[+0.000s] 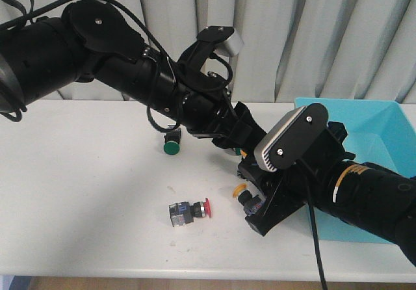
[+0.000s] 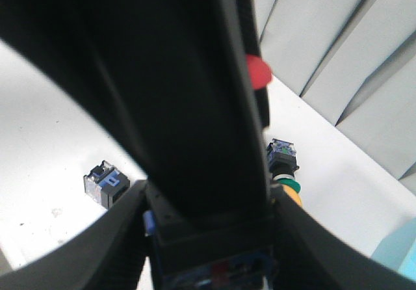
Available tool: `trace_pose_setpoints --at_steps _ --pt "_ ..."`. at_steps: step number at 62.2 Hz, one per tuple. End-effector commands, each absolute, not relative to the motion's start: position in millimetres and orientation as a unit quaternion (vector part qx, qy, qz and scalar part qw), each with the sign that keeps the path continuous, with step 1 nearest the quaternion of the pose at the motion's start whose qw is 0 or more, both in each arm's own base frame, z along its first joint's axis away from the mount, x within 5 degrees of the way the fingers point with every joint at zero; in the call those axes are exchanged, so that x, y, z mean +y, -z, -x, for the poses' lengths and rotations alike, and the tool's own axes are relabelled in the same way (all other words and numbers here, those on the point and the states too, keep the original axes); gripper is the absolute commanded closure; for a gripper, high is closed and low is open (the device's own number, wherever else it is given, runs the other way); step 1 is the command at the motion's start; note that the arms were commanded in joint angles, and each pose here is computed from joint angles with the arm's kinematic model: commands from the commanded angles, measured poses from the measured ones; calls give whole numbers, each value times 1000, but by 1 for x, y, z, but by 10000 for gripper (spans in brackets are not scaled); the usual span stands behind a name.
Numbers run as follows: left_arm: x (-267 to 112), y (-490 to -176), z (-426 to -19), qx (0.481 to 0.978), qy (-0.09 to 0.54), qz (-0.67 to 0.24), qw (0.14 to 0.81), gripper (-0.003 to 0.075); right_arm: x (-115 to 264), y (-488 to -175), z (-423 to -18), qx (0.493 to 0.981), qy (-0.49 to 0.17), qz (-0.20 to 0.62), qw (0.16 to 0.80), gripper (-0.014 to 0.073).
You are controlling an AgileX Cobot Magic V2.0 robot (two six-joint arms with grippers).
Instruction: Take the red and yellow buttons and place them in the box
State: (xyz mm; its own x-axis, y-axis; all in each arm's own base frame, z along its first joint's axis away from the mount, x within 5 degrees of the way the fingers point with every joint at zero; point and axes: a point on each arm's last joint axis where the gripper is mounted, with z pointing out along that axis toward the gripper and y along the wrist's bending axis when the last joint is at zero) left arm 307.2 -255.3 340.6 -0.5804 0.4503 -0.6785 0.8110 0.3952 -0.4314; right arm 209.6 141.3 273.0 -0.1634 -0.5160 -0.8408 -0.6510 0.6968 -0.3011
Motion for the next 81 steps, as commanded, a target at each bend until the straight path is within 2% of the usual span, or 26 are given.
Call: trace_pose_setpoints --at_steps 1,7,17,35,42,46,53,60,70,81 --pt "-252 -375 -299 781 405 -380 284 257 143 -292 -211 733 -70 375 564 601" --pt "-253 -376 -298 780 412 -378 282 219 143 -292 -211 733 -70 376 563 601" --pt "-251 -383 -299 775 417 -374 294 216 136 -292 -215 738 -59 367 564 599" --pt "-228 -440 -311 758 349 -386 394 233 95 -305 -240 767 -18 276 579 599" --pt "-214 -453 -318 775 277 -372 429 292 67 -324 -254 781 -17 184 596 599" --pt "-206 -454 -324 794 224 -357 439 351 52 -331 -262 788 -16 134 601 599" --pt "-191 -447 -334 832 139 -313 436 512 18 -331 -281 808 3 57 586 599" --pt "-183 -442 -340 851 89 -285 432 725 -2 -308 -304 847 14 22 531 597" --pt "-183 -441 -343 854 86 -272 435 728 -10 -260 -339 901 14 14 433 594" --pt "-182 -440 -342 863 93 -256 425 727 -10 -218 -368 938 6 16 346 587"
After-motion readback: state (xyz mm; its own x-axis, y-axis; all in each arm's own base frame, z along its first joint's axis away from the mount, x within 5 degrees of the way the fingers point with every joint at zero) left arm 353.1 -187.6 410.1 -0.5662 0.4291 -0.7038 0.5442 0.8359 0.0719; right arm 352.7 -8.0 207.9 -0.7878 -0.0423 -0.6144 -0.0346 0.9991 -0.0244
